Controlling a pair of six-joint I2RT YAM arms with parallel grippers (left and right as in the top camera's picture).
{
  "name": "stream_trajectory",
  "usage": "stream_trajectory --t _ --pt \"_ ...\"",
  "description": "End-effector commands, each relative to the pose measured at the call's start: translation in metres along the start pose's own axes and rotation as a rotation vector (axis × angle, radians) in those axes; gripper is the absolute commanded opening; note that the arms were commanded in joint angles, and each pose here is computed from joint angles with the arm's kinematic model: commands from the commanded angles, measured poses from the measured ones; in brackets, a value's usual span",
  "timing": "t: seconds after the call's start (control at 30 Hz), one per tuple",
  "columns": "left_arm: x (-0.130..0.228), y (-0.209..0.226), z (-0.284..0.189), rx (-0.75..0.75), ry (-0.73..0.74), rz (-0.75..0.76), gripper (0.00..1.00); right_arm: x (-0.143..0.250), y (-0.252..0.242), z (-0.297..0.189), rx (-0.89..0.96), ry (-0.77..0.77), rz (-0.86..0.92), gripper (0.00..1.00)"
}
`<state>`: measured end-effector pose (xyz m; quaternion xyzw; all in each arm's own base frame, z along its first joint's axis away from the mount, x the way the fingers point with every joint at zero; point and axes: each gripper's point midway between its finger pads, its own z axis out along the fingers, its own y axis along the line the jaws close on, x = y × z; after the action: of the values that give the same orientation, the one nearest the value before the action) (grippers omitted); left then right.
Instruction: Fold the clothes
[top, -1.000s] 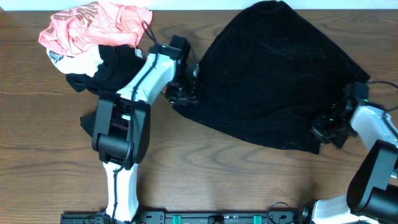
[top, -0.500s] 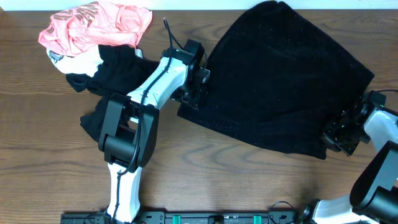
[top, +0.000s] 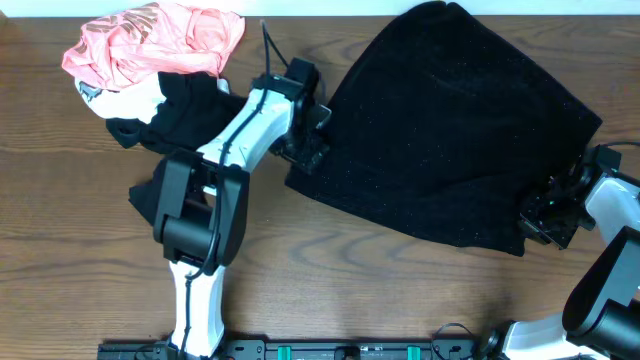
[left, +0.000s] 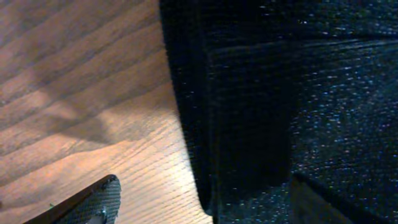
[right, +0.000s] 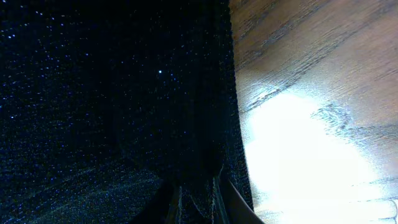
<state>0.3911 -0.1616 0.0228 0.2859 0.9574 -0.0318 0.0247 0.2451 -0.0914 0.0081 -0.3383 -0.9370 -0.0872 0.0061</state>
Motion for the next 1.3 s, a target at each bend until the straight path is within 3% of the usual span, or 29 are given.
stream_trajectory --t 0.0,0.2,0.3,0.37,0.5,0.63,0.77,1.07,1.27 --pt "-0.010 -0.013 -0.017 0.076 -0.065 0.041 0.86 -0.001 -0.001 0.000 -0.006 -0.002 -0.009 0.15" --pt "-0.012 -0.032 -0.020 0.179 -0.079 0.047 0.62 0.000 0.001 0.000 -0.018 0.001 -0.010 0.15" --pt "-0.008 -0.032 -0.020 0.182 -0.065 0.046 0.38 -0.001 0.002 0.000 -0.020 0.001 -0.010 0.15" --pt "-0.006 -0.032 -0.020 0.183 -0.058 0.052 0.32 -0.001 0.002 0.000 -0.020 0.001 -0.010 0.15" --pt "-0.004 -0.033 -0.018 0.185 -0.051 0.057 0.30 -0.001 0.002 0.000 -0.020 0.000 -0.011 0.15" --pt "-0.001 -0.033 -0.015 0.188 -0.040 0.059 0.06 -0.001 0.002 0.000 -0.020 0.001 -0.014 0.15" --pt "0.001 -0.025 -0.014 0.183 -0.039 0.038 0.06 0.000 0.002 0.000 -0.020 0.001 -0.014 0.15" --pt "0.027 0.039 -0.018 0.186 -0.007 -0.214 0.06 0.001 0.010 0.001 -0.038 0.005 -0.034 0.14" --pt "0.044 0.059 -0.020 0.194 0.024 -0.319 0.06 0.005 0.031 0.003 -0.070 0.009 -0.096 0.14"
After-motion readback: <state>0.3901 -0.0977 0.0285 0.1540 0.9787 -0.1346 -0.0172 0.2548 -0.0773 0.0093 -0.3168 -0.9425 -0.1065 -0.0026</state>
